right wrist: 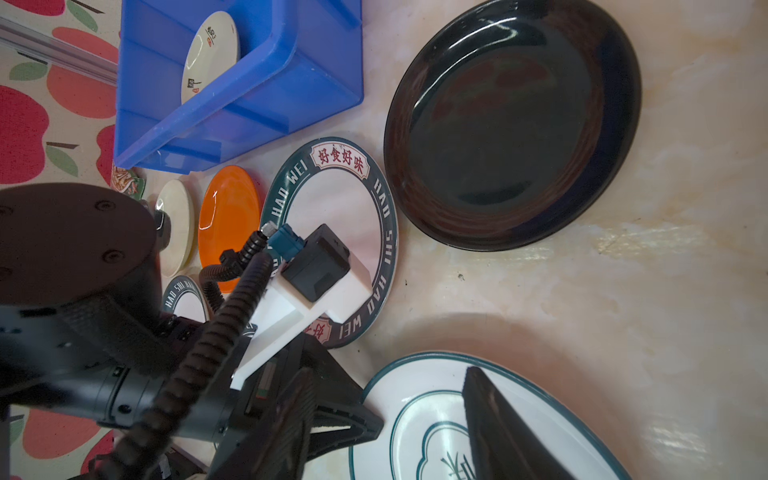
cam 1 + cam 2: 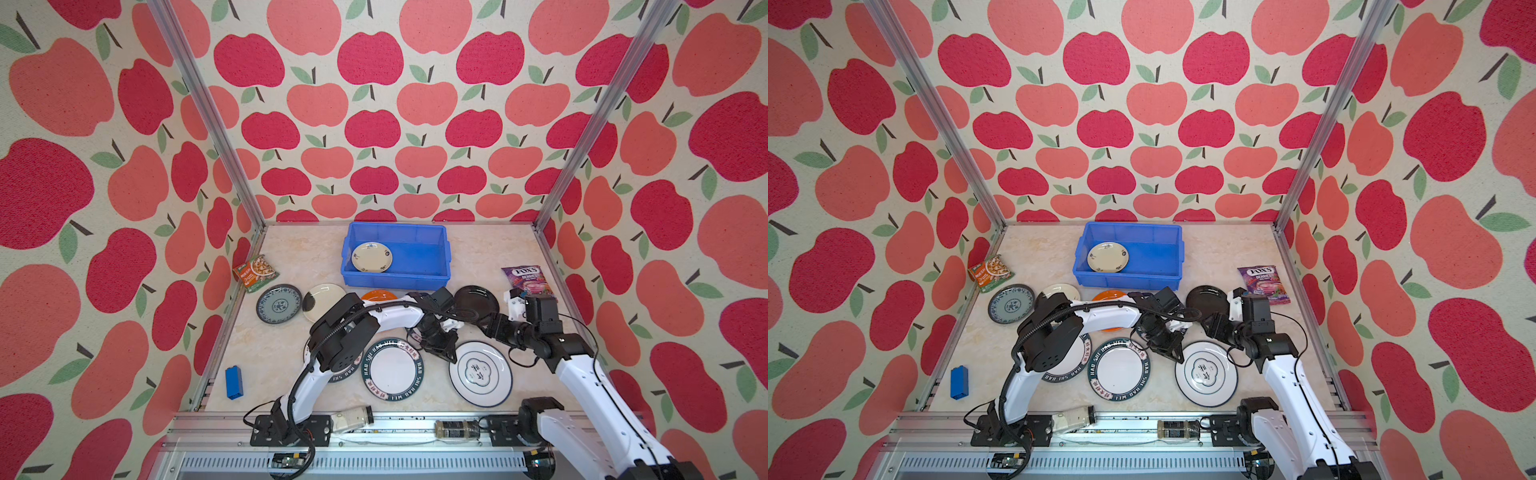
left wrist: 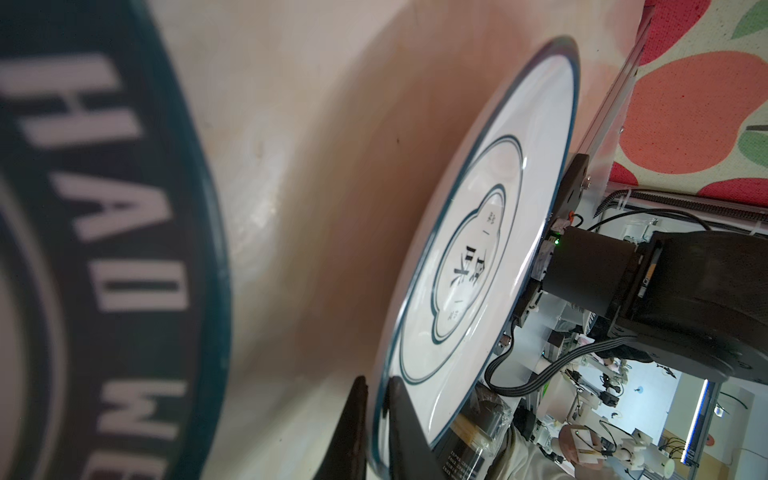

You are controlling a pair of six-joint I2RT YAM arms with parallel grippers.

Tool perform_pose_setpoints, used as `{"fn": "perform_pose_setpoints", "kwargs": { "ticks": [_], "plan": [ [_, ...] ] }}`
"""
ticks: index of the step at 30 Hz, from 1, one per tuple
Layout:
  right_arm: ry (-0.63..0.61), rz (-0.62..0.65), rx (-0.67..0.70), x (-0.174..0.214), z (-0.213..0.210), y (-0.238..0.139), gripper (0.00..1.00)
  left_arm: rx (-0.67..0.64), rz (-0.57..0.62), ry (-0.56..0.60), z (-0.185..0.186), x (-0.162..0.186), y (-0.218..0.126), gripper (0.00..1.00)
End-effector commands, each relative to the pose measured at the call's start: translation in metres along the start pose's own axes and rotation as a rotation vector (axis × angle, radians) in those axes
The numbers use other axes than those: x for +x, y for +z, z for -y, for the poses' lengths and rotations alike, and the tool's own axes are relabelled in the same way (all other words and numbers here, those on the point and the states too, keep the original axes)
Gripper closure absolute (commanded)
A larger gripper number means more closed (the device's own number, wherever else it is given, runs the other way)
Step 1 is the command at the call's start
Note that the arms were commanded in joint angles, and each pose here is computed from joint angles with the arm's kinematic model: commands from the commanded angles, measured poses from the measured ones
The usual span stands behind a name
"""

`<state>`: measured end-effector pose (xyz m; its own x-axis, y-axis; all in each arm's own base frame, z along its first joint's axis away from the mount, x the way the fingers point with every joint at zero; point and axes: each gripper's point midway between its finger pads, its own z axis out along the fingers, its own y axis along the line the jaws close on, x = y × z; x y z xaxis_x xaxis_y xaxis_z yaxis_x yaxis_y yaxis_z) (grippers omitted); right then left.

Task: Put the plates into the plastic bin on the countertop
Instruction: 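Grip the cloud-emblem plate's rim with the left gripper and tilt it up, then carry the cloud-emblem plate with the left gripper over the blue bin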

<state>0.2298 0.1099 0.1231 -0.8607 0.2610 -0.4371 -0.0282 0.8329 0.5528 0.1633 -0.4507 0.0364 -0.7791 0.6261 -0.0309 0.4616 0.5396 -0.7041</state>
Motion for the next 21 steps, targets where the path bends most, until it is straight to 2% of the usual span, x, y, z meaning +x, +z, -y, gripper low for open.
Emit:
{"fn": "perform_pose_setpoints", "kwargs": {
  "ticks": [1,4,9,15,21],
  "plan": [
    [-0.03,0.036,-0.006,-0.009,-0.004,-0.006,0.4,-0.04,-0.02,0.038,0.002,0.006,0.002,0.92],
    [-0.04,0.065,0.007,-0.021,-0.006,-0.014,0.4,-0.035,-0.005,0.058,0.005,0.004,-0.002,1.0],
    [-0.015,0.146,-0.003,-0.05,-0.006,-0.029,0.39,-0.012,0.062,0.055,0.003,-0.008,-0.02,1.0],
    [0.003,0.232,-0.017,-0.085,-0.01,-0.051,0.39,0.059,0.233,0.042,0.002,-0.037,-0.073,1.0],
    [0.01,0.309,-0.026,-0.112,-0.019,-0.069,0.39,0.082,0.332,0.069,0.016,-0.05,-0.128,1.0]
  ]
}}
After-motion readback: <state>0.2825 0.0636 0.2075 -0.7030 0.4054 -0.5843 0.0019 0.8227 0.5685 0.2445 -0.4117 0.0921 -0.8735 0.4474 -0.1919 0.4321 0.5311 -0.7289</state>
